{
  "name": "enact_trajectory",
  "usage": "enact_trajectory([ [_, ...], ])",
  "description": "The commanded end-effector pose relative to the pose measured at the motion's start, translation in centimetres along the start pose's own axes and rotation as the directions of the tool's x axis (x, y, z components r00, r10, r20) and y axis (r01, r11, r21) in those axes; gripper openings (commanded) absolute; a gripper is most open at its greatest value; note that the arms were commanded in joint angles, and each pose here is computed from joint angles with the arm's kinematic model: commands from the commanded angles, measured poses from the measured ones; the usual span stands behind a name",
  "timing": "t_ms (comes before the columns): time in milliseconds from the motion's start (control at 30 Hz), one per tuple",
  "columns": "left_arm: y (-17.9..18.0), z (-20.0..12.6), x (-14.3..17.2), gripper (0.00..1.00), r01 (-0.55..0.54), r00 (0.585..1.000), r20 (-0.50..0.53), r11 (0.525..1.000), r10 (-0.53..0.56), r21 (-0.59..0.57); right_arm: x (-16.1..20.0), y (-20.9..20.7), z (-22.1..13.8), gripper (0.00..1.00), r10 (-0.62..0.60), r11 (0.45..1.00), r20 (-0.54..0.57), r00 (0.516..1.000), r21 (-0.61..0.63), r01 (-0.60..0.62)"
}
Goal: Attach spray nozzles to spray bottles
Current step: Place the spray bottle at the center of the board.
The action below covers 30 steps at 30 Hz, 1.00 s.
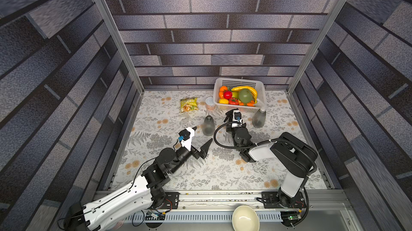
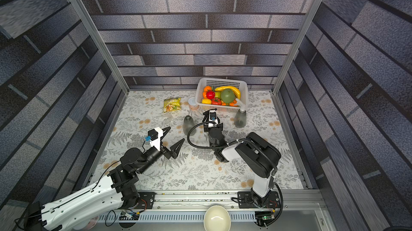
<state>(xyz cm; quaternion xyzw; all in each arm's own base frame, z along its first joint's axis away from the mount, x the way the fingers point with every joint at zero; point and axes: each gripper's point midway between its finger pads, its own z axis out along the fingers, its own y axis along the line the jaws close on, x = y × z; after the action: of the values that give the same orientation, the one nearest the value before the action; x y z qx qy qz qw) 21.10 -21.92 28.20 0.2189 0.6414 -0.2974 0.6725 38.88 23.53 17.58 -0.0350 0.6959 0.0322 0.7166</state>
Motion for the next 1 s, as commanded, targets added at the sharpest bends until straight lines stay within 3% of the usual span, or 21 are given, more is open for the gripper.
enact_trajectory([
  [0,0.0,0.0,-0.2,1.0,0.022,0.999,0.028,1.0,-0.023,0.02,-0.9,-0.9,0.8,0.06,0.078,0.995,0.059,0.995,0.051,-0.081],
  [267,0.7,0.0,0.0,1.0,0.04,0.999,0.024,0.999,-0.041,0.017,1.1,-1.2,0.8,0.25,0.096,0.993,0.023,0.995,0.061,-0.097],
  [400,0.7,0.2,0.0,1.0,0.04,0.999,0.014,0.999,-0.04,0.022,1.6,-0.5,0.8,0.48,0.086,0.996,-0.028,0.996,0.028,-0.085],
  [567,0.6,0.3,-0.1,1.0,0.043,0.999,0.011,0.999,-0.044,0.029,1.8,-1.0,0.2,0.63,0.08,0.996,-0.042,0.996,0.027,-0.079],
  [967,0.9,0.3,-0.3,1.0,0.048,0.999,0.002,0.999,-0.048,0.008,1.9,-1.3,-1.6,0.79,0.072,0.997,-0.079,0.994,-0.031,-0.074],
])
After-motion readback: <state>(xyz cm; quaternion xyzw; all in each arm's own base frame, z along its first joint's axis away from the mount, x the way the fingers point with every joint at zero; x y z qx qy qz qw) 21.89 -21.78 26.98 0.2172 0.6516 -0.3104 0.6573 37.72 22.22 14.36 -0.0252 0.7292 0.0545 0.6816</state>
